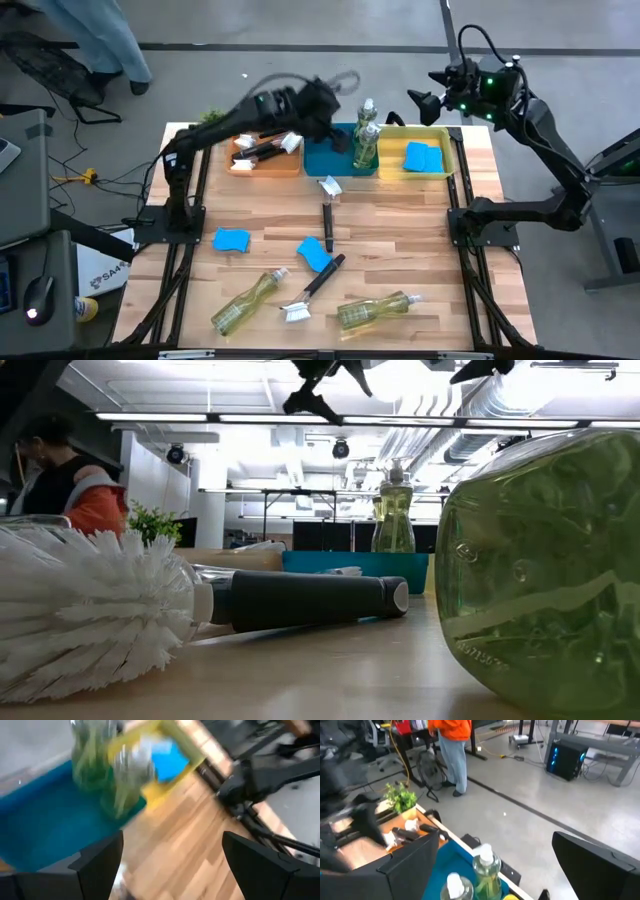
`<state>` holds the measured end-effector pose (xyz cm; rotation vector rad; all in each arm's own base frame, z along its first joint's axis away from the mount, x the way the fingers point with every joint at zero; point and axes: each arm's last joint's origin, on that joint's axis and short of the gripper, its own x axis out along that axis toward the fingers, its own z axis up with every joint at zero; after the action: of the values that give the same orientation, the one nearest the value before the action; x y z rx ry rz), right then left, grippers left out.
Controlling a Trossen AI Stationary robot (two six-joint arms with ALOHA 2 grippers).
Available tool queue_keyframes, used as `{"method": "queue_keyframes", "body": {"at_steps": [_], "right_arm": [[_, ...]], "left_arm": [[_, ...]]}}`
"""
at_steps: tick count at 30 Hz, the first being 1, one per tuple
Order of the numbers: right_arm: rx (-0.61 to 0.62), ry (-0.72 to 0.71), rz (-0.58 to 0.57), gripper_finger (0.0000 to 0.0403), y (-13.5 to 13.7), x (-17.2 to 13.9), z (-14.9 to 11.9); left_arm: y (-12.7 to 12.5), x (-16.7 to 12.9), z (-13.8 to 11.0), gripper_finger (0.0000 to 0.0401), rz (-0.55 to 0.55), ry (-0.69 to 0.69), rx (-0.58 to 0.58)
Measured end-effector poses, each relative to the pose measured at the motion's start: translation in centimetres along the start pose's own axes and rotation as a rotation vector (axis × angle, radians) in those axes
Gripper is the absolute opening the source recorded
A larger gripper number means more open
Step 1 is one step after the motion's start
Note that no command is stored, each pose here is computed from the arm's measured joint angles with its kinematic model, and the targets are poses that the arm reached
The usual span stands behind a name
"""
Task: Pick & Place Kitchen Sink Supplies
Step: Put the cleaning brush into the orange bin
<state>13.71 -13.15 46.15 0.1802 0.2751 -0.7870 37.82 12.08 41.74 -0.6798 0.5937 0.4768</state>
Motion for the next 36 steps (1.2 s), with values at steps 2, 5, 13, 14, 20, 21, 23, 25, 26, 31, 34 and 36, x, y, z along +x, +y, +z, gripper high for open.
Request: {"method": "queue_keyframes", "body": {"at_steps": [2, 5, 13, 14, 20, 21, 23, 25, 26, 31, 34, 36], "right_arm": [[-0.004, 0.015, -0.001, 0.0385, 0.0, 0.0, -0.2], [0.001, 0.036, 0.003, 0.0385, 0.0, -0.2, -0.4], [0.001, 0.06, 0.023, 0.0385, 0.0, -1.0, -0.7], [0.0, 0.059, 0.023, 0.0385, 0.0, -1.1, -0.7], [-0.002, 0.092, 0.022, 0.0385, -0.1, -1.3, -1.0], [-0.004, 0.098, 0.022, 0.0385, -0.1, -1.4, -1.1], [-0.004, 0.099, 0.023, 0.0385, -0.1, -1.4, -1.1], [-0.007, 0.107, 0.023, 0.0385, -0.1, -1.4, -1.2], [-0.008, 0.112, 0.023, 0.0385, -0.1, -1.4, -1.2], [-0.023, 0.117, 0.023, 0.0385, -0.1, -1.4, -1.3], [-0.026, 0.117, 0.024, 0.0385, -0.1, -1.4, -1.3], [-0.029, 0.117, 0.024, 0.0385, -0.1, -1.4, -1.3]], "left_arm": [[-1.3, 0.4, -1.4, 0.0335, 0.054, 0.006, -0.072], [-3.0, 0.9, -3.0, 0.0335, 0.103, -0.001, -0.165], [-3.5, 5.9, -7.3, 0.0335, 0.241, 0.157, -0.349], [-3.1, 6.8, -8.1, 0.0335, 0.285, 0.202, -0.365], [-1.1, 11.6, -10.7, 0.0335, 0.378, 0.305, -0.472], [-0.5, 12.3, -11.1, 0.0335, 0.399, 0.331, -0.482], [0.2, 13.7, -12.1, 0.0335, 0.406, 0.386, -0.495], [0.6, 14.7, -13.0, 0.0335, 0.39, 0.427, -0.507], [0.9, 15.1, -13.5, 0.0335, 0.396, 0.44, -0.513], [2.0, 16.7, -15.6, 0.0335, 0.419, 0.481, -0.562], [2.7, 17.4, -16.7, 0.0335, 0.431, 0.484, -0.575], [3.0, 17.7, -17.1, 0.0335, 0.416, 0.501, -0.582]]}}
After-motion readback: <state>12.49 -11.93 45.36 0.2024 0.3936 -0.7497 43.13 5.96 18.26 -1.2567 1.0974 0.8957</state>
